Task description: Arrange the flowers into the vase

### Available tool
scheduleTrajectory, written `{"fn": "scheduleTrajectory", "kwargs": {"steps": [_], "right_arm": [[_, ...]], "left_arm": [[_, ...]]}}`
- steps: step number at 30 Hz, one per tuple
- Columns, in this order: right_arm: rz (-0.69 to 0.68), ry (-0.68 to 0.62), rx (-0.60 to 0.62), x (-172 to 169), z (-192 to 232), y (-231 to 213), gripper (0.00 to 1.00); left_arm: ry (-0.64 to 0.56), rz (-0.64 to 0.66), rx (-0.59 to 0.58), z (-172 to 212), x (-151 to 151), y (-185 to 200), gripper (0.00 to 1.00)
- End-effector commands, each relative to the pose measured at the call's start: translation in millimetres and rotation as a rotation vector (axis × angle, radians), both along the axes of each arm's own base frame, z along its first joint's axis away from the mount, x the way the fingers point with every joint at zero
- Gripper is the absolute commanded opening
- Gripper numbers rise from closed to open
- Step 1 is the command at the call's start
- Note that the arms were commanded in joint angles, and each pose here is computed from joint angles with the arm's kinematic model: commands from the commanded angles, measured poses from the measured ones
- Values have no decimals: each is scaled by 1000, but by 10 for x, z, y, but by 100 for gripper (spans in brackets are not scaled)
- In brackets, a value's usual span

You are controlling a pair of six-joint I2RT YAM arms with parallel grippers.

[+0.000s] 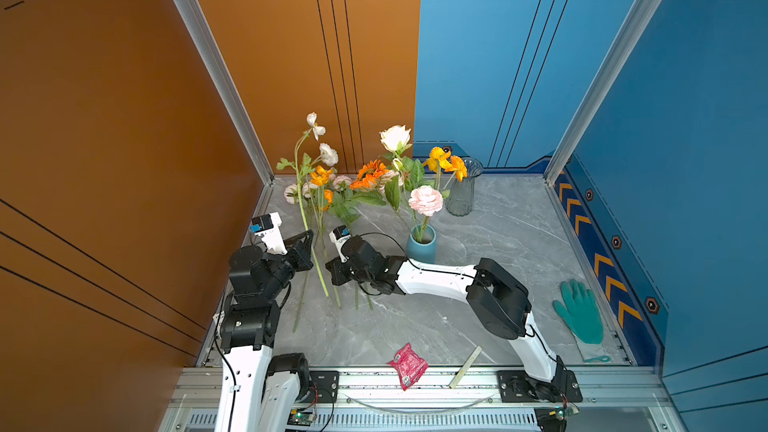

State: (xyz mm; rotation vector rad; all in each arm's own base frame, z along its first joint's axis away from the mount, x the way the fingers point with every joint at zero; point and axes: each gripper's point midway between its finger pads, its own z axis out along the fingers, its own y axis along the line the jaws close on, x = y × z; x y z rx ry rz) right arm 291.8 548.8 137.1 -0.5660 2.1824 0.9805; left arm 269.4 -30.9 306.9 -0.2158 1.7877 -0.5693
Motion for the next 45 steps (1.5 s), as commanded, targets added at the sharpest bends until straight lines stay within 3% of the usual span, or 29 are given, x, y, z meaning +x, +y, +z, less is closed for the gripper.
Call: {"fn": "scheduleTrajectory", "kwargs": {"steps": [1, 10, 17, 26, 34, 36, 38, 41, 45], "right_arm": [[-65, -8, -86, 64, -101, -265, 0], [-159, 35, -130, 236, -266, -571, 0], [-184, 88, -175, 306, -581, -602, 0], [-202, 133, -203, 370, -839, -633, 0], [-159, 160, -164, 415, -778, -455, 2], [-138, 177, -154, 404, -782, -406, 32], [-120, 162, -154, 370, -731, -373, 57], [-82, 120, -169, 266, -621, -331, 74], [-38, 56, -170, 65, -386, -300, 83]], "left_arm": [[-83, 45, 153, 284, -66, 128, 0], [-74, 167, 290, 425, -107, 369, 0], [-154, 180, 260, 902, -178, 341, 0], [-200, 272, 333, 1430, -391, 443, 0], [-175, 168, 285, 1208, -336, 257, 0], [-173, 144, 274, 1144, -358, 211, 0], [-169, 106, 263, 1090, -371, 141, 0], [-166, 57, 240, 1018, -406, 48, 0], [-181, -13, 234, 944, -503, -77, 0]]}}
